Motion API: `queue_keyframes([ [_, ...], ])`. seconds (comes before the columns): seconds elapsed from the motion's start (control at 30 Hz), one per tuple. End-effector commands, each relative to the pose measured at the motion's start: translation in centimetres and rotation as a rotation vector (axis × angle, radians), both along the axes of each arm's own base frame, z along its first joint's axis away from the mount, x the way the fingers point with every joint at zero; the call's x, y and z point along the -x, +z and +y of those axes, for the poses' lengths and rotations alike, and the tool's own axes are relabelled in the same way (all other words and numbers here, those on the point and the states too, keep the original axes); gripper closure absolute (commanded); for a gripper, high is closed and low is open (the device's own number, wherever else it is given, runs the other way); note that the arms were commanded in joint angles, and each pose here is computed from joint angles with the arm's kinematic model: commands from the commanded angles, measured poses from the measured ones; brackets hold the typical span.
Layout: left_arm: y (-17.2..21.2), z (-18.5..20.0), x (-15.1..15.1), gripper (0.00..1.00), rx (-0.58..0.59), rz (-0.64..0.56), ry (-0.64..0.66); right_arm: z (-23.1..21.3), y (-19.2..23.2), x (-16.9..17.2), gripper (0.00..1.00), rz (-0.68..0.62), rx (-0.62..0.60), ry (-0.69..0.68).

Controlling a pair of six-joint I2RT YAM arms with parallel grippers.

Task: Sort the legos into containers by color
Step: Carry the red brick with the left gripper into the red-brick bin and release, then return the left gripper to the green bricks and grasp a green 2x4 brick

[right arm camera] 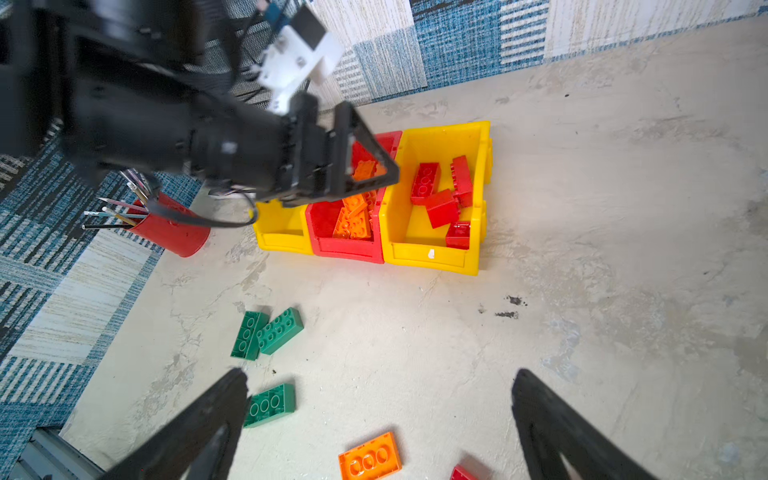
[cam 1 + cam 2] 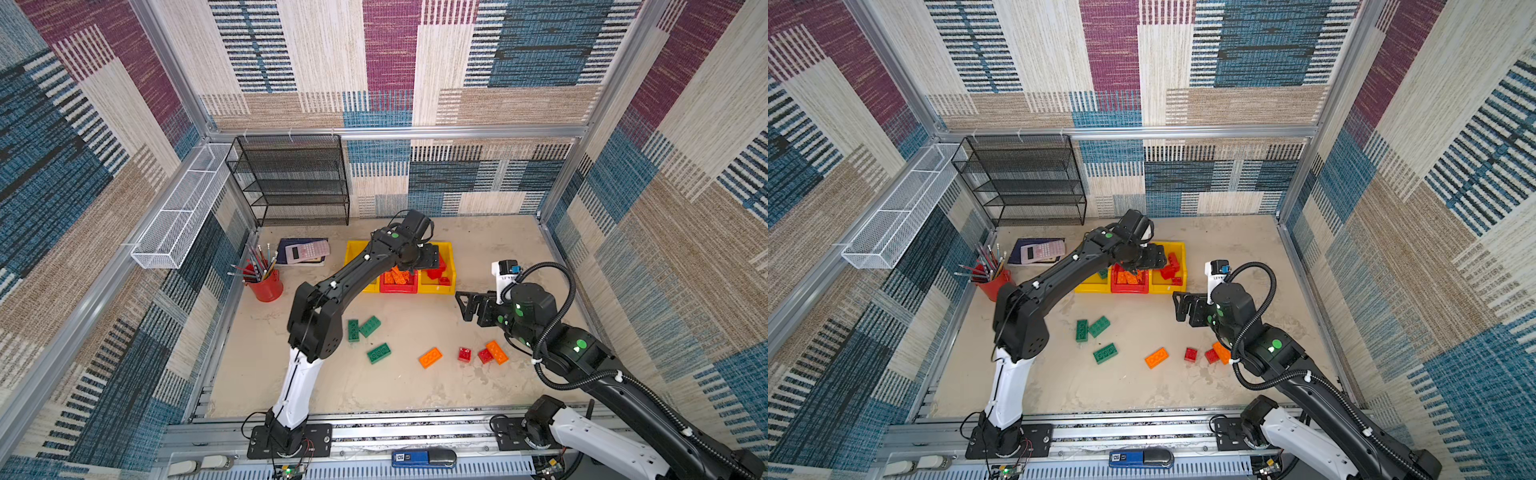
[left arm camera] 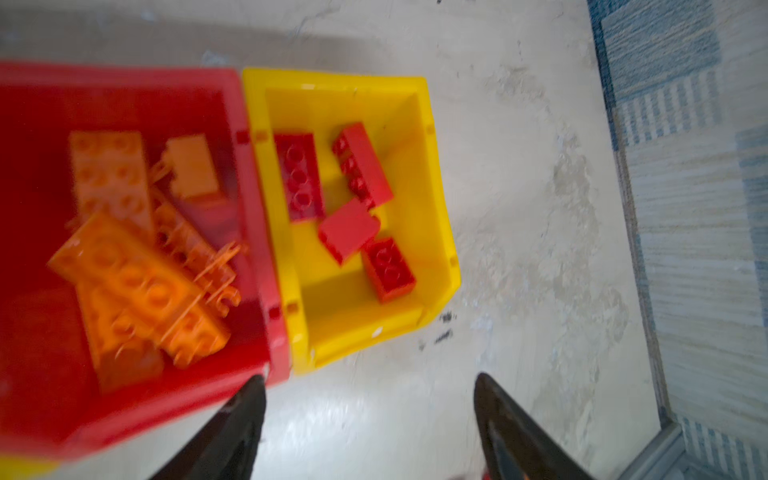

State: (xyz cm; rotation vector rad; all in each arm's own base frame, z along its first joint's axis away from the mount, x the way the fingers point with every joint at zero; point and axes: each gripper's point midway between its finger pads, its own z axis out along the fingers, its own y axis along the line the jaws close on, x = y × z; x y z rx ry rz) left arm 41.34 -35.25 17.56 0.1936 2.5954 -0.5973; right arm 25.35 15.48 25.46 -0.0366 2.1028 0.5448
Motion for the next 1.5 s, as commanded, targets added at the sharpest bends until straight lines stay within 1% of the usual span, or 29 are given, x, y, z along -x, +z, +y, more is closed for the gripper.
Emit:
queue_keyframes([
  [0.0, 1.6, 4.0, 1.4, 0.20, -0.058, -0.122, 0.061, 1.1, 0.2, -0.3, 0.00, -0.003, -0.023, 0.041],
  [0.2, -1.7, 13.5, 8.5, 0.23, -0.260, -0.098, 0.160, 3.0, -0.7, -0.8, 0.00, 0.030, -0.029, 0.106],
  [0.27, -2.9, 16.0, 10.7, 0.23, -0.290, -0.086, 0.190, 3.6, -1.0, -0.9, 0.00, 0.043, -0.034, 0.127],
  [0.37, -4.6, 18.7, 13.3, 0.24, -0.308, -0.081, 0.230, 4.5, -1.3, -1.0, 0.00, 0.059, -0.045, 0.156],
  [0.47, -5.9, 20.1, 14.7, 0.25, -0.305, -0.075, 0.253, 5.5, -1.6, -0.9, 0.00, 0.075, -0.056, 0.186],
  [0.67, -8.1, 21.2, 14.8, 0.26, -0.317, -0.040, 0.273, 7.5, -2.7, -0.1, 0.00, 0.124, -0.030, 0.216],
  [0.8, -9.7, 21.6, 14.4, 0.26, -0.297, -0.007, 0.272, 8.7, -3.5, 0.8, 0.00, 0.148, -0.010, 0.221],
  [0.97, -10.7, 21.4, 13.5, 0.26, -0.274, 0.015, 0.268, 9.1, -3.8, 1.0, 0.00, 0.161, -0.014, 0.211],
  [1.13, -12.5, 21.3, 13.3, 0.30, -0.275, 0.073, 0.256, 8.9, -3.7, 0.8, 0.00, 0.160, -0.002, 0.190],
  [1.3, -12.9, 21.3, 12.8, 0.30, -0.270, 0.078, 0.262, 9.0, -4.1, 0.6, 0.00, 0.170, 0.008, 0.183],
  [1.47, -13.0, 21.8, 12.2, 0.31, -0.293, 0.079, 0.274, 9.1, -4.5, 0.3, 0.00, 0.175, 0.018, 0.177],
])
